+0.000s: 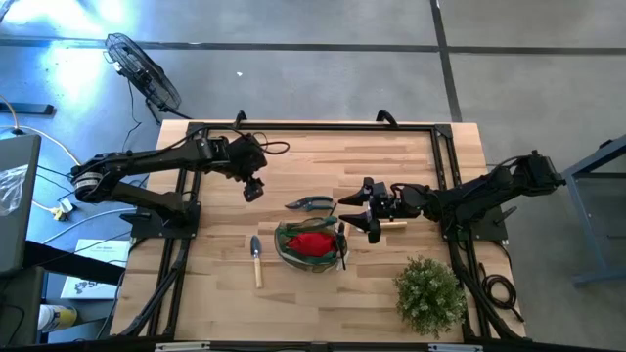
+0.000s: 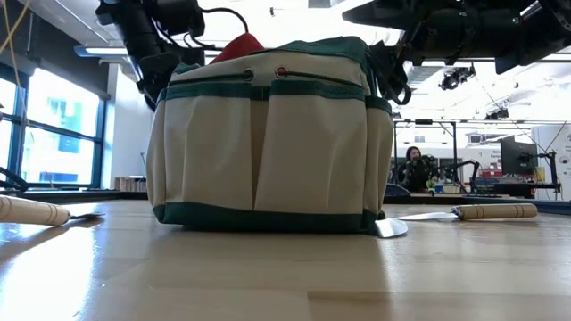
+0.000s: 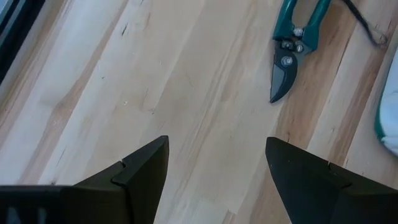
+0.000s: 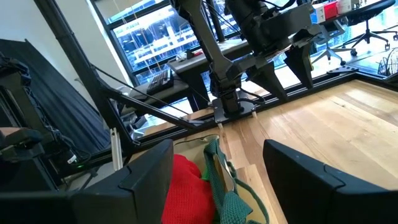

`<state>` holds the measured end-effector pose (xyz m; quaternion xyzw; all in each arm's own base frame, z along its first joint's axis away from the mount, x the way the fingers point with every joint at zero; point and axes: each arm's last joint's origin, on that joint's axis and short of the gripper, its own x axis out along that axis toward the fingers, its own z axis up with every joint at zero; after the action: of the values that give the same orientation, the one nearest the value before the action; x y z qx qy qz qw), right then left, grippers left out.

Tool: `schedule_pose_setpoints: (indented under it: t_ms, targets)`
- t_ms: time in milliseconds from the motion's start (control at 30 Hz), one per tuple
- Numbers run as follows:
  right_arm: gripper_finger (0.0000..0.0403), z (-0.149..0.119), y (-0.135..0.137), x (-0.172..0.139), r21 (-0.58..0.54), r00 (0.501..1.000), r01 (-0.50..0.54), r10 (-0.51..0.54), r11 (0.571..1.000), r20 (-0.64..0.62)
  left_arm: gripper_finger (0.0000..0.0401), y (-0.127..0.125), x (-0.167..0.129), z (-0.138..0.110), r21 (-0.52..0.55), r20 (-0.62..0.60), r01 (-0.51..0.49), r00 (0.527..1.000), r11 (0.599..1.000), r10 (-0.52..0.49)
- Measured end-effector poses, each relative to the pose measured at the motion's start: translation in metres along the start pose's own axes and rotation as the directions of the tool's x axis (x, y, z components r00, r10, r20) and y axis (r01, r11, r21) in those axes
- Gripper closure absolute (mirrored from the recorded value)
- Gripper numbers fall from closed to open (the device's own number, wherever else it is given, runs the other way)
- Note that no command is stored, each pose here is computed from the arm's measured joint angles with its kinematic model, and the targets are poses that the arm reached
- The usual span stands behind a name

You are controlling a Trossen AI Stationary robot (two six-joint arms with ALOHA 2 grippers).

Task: Pick & Place Garden tools in Gardening bag
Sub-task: Put the green shear scissors into the green gardening bag

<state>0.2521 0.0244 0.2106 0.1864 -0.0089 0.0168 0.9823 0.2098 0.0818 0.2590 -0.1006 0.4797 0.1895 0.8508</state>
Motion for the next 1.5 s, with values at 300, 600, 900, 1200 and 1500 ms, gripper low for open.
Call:
schedule_pose_setpoints:
  t_ms: [300,600,900,1200,1500]
  targets:
    - [0.0163,-0.001,0.002,0.000,-0.002,1.000,-0.008,0.008,1.000,-0.008,0.0141,-0.002,0.000,0.003,-0.035,0.030,0.066,0.997,0.997,-0.065]
    - [0.0162,-0.002,0.005,0.000,-0.003,1.000,-0.022,0.022,1.000,-0.013,0.0141,-0.014,0.001,0.021,0.030,0.192,0.229,0.954,0.973,-0.230]
    - [0.0163,-0.002,0.005,0.000,-0.003,1.000,-0.028,0.028,1.000,-0.007,0.0141,-0.038,0.022,0.036,0.123,0.176,0.255,0.945,0.959,-0.274]
    - [0.0163,0.001,0.017,-0.002,-0.073,0.991,-0.127,0.129,0.989,0.027,0.0141,-0.048,0.028,0.068,0.158,0.172,0.231,0.951,0.960,-0.257]
    - [0.0163,0.004,0.037,-0.006,-0.182,0.969,-0.206,0.226,0.961,0.098,0.0141,-0.052,0.047,0.079,0.196,0.129,0.234,0.957,0.952,-0.261]
